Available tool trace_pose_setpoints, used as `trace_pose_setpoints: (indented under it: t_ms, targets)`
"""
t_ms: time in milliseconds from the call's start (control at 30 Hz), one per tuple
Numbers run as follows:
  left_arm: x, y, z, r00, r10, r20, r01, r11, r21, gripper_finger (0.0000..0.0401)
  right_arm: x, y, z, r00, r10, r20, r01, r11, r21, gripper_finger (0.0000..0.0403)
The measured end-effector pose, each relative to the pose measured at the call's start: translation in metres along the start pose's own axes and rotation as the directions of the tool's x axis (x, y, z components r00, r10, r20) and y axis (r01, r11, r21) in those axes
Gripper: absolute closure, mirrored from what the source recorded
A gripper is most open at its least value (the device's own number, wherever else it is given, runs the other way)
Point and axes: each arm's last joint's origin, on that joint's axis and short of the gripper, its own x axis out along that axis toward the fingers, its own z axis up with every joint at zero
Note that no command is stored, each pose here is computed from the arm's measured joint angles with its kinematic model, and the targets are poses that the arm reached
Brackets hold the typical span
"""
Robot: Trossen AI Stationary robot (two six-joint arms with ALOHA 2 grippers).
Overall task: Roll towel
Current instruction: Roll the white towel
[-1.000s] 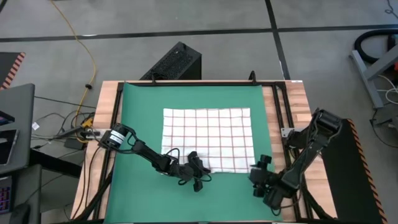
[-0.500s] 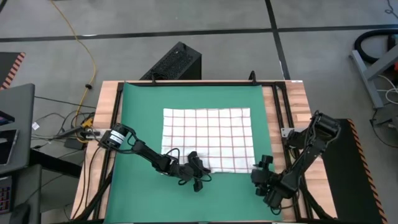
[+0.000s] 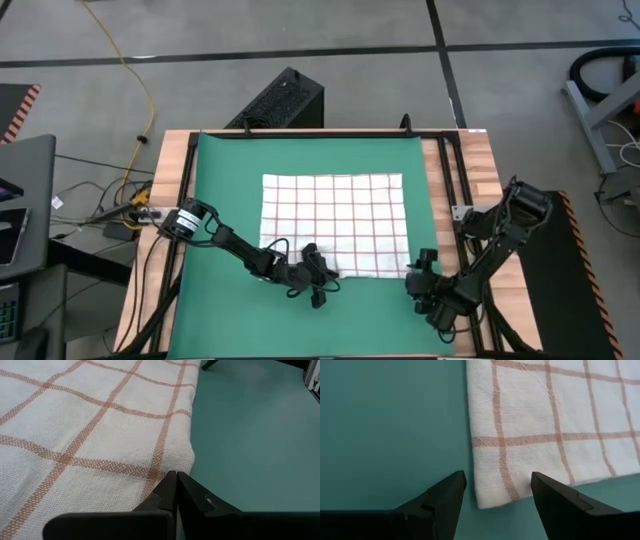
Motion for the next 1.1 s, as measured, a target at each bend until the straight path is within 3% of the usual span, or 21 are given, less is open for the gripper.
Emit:
trace_pose_setpoints:
  t_ms: [200, 600, 767, 867, 933, 1100]
  targets:
    - [0.0, 0.0, 0.0, 1.0, 0.001, -0.001, -0.001, 1.0, 0.001, 0.0401, 0.002, -0.002, -0.002, 0.999, 0.011, -0.053, -0.011, 1.0, -0.001, 0.0176]
    - [-0.002, -0.002, 0.004, 1.0, -0.013, 0.017, 0.013, 1.0, -0.008, 0.0401, 0.004, -0.002, -0.002, 0.994, 0.034, -0.106, -0.033, 0.999, 0.009, 0.0329]
    - [-0.015, -0.009, 0.027, 0.995, -0.079, 0.063, 0.08, 0.997, -0.014, 0.0401, 0.006, -0.004, 0.001, 0.99, 0.039, -0.133, -0.034, 0.999, 0.04, 0.0388]
    - [-0.031, -0.013, 0.049, 0.992, -0.088, 0.091, 0.089, 0.996, -0.006, 0.0401, 0.008, -0.005, 0.003, 0.99, 0.039, -0.137, -0.032, 0.998, 0.055, 0.0392]
    - [-0.043, -0.015, 0.061, 0.994, -0.073, 0.085, 0.074, 0.997, -0.007, 0.0401, 0.008, -0.006, 0.004, 0.989, 0.04, -0.142, -0.032, 0.998, 0.063, 0.0394]
    - [-0.082, -0.014, 0.071, 0.995, 0.102, -0.022, -0.104, 0.992, -0.067, 0.0401, 0.007, -0.005, 0.006, 0.989, 0.041, -0.142, -0.033, 0.998, 0.058, 0.0398]
